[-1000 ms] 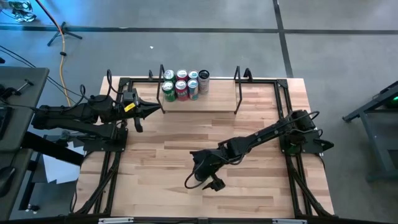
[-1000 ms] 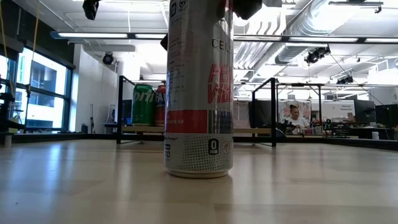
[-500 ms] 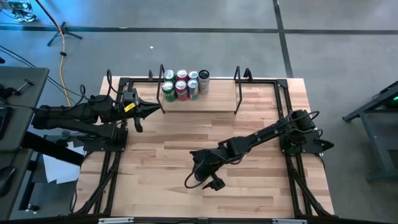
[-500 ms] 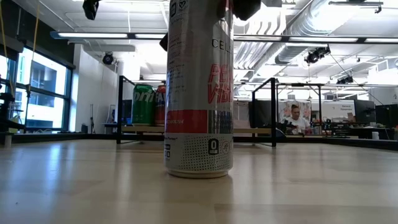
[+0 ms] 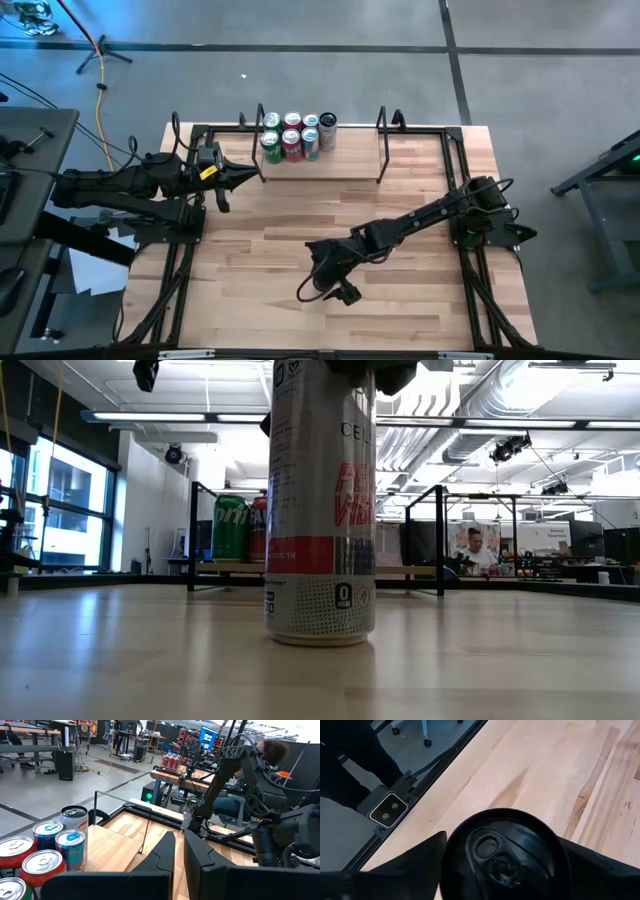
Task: Place canned beverage on shelf
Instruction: Put the white pink soda can on the shelf aligned with the white pink soda can
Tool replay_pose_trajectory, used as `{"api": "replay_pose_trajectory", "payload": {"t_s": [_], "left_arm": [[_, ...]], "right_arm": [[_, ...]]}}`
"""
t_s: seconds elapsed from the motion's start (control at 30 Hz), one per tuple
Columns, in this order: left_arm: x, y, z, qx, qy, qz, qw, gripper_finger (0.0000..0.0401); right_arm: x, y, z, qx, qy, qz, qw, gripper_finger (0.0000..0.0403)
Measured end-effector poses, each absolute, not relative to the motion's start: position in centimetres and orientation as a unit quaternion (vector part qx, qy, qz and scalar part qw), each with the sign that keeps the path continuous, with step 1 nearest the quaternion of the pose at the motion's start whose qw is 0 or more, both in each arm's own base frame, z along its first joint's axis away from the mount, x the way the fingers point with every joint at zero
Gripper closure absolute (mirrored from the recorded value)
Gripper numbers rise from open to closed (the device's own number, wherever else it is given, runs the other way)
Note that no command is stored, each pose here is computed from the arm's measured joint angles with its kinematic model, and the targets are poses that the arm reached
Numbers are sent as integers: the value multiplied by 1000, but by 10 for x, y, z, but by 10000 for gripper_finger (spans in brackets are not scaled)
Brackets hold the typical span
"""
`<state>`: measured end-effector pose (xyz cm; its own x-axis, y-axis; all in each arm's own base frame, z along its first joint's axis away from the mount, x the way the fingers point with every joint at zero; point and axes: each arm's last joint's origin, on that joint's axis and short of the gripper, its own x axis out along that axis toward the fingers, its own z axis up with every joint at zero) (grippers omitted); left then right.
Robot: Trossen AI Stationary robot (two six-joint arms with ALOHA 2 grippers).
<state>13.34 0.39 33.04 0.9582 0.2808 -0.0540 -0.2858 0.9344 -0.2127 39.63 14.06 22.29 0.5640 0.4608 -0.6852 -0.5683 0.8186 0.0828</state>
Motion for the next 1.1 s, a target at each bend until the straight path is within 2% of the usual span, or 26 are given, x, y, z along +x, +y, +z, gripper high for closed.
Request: {"api": "replay_pose_trajectory", "payload": {"t_s": [0.33,1.1], "left_arm": [[133,4,330,-110,11,144,983,398],[133,4,330,-110,11,144,983,398]], "right_arm": [[396,141,223,-84,361,297,880,153],[396,141,223,-85,360,297,880,149]]}}
